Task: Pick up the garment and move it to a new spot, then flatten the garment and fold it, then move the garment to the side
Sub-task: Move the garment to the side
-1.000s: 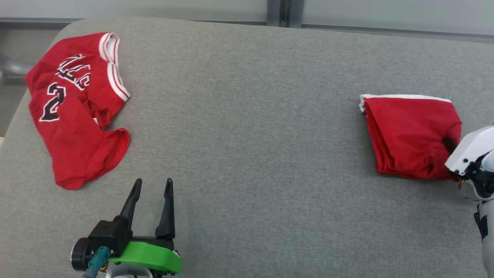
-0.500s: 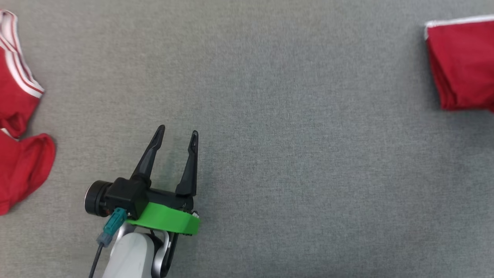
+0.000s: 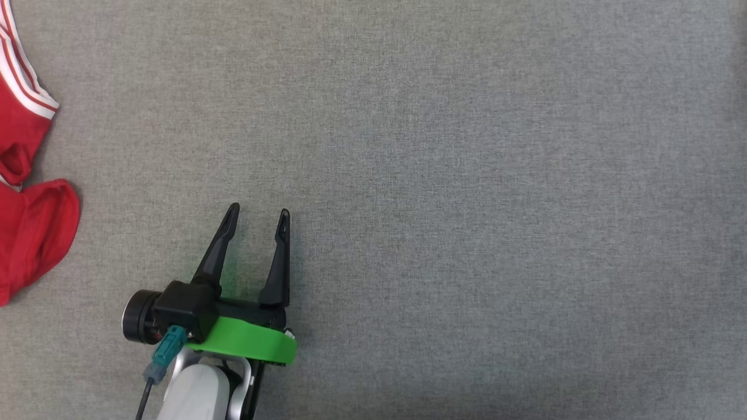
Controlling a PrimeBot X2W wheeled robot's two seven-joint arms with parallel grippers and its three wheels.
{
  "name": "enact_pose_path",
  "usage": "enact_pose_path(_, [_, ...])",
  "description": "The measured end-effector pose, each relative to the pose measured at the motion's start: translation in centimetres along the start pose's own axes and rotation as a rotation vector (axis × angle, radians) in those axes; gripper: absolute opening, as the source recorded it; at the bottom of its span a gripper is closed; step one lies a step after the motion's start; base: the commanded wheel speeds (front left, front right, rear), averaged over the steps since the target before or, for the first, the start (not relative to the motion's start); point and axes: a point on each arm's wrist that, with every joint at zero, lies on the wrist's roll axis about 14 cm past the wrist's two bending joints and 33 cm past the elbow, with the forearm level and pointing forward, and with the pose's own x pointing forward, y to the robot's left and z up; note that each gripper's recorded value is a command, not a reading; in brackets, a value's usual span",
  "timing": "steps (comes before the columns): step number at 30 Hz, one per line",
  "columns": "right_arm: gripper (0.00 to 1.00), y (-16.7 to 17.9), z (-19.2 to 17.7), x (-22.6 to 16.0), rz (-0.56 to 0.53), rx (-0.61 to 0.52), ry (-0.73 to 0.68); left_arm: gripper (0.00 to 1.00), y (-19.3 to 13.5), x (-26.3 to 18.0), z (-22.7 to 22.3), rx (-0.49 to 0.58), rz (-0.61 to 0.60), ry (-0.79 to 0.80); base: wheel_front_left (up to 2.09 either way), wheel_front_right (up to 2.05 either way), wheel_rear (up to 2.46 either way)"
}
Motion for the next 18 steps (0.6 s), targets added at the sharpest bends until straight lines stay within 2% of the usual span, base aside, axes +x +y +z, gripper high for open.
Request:
enact_pose_path(4, [1.0,-0.5,0.4,-0.4,-0.01,-0.039,-0.02,1.0,-0.3,-0.1,0.7,-0.008,-0.006,-0.019,0.0,0.0,0.0])
enact_pose_path(8, [1.0,-1.8,3.6,-1.7,-0.032,-0.097,-0.177,1.0,-0.5,-0.1,2.0,-0.03,0.001,-0.056,0.0,0.0,0.0])
enact_pose_path(15, [1.0,0.0,8.1,-6.3,0.021,-0.048,-0.475,1.0,0.1,-1.6,4.0,-0.059,0.051,-0.107,0.0,0.0,0.0])
enact_pose_path(18, [1.0,1.5,6.8,-9.1,0.072,-0.006,-0.513,1.0,0.6,-3.6,3.9,-0.068,0.093,-0.102,0.0,0.0,0.0])
